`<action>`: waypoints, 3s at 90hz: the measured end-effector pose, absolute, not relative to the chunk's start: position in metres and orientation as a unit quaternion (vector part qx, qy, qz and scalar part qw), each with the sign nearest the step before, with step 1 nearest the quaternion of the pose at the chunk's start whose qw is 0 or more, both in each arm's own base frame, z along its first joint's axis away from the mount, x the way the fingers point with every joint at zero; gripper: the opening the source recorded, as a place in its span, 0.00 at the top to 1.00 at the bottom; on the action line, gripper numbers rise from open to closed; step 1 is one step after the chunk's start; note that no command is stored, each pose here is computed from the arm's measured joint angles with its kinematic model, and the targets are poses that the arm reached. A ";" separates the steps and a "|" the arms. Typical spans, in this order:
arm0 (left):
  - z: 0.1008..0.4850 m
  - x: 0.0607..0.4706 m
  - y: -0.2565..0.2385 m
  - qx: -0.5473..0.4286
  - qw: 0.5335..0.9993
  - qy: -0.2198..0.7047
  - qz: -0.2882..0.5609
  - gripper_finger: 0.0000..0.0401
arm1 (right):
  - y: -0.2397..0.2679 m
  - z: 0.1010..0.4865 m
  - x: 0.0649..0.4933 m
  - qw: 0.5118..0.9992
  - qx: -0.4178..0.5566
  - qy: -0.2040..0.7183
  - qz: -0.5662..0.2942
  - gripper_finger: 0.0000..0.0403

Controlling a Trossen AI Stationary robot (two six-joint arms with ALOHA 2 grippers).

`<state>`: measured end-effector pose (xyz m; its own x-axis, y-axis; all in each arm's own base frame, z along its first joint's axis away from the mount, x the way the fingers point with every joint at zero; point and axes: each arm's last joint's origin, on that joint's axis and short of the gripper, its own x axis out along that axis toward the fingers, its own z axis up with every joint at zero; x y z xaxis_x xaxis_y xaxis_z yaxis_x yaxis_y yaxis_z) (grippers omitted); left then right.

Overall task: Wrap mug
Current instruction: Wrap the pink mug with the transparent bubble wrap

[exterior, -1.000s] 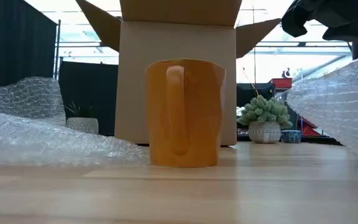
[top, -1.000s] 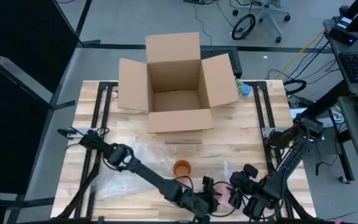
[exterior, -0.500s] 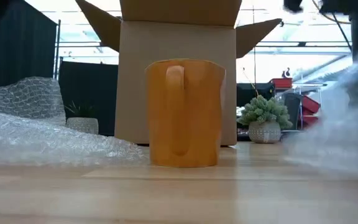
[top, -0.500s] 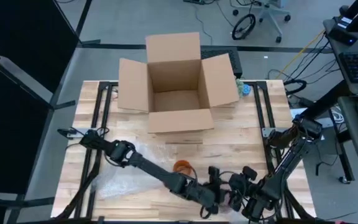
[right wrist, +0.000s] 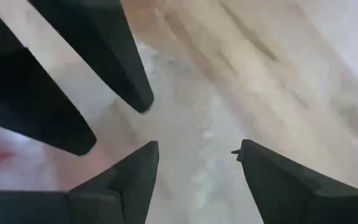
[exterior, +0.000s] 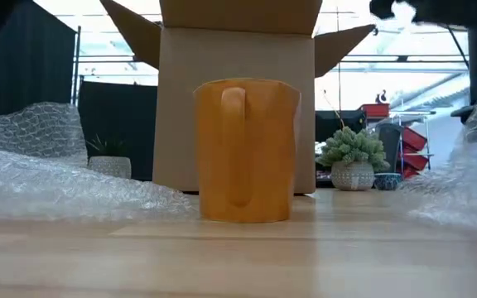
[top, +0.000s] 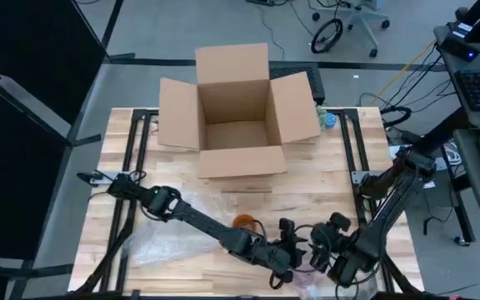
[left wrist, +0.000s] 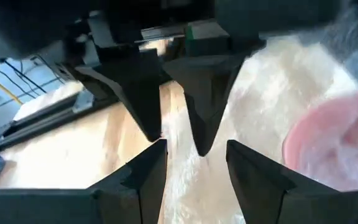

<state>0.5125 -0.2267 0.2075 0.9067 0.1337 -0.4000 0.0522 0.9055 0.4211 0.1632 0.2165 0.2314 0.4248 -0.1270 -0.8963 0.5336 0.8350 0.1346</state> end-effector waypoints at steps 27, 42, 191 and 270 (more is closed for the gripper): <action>0.226 0.487 -0.271 0.212 0.959 0.189 -0.024 0.62 | 0.208 0.248 0.126 0.749 0.262 0.562 -0.231 0.47; 0.226 0.473 -0.294 0.182 0.963 0.189 -0.060 0.62 | 0.209 0.217 0.119 0.721 0.258 0.577 -0.284 0.47; 0.186 0.475 -0.277 0.103 0.957 0.260 -0.077 0.62 | 0.234 0.227 0.139 0.821 0.315 0.455 -0.140 0.85; 0.186 0.478 -0.271 0.067 0.960 0.263 -0.061 0.62 | 0.222 0.239 0.147 0.819 0.260 0.506 -0.070 0.66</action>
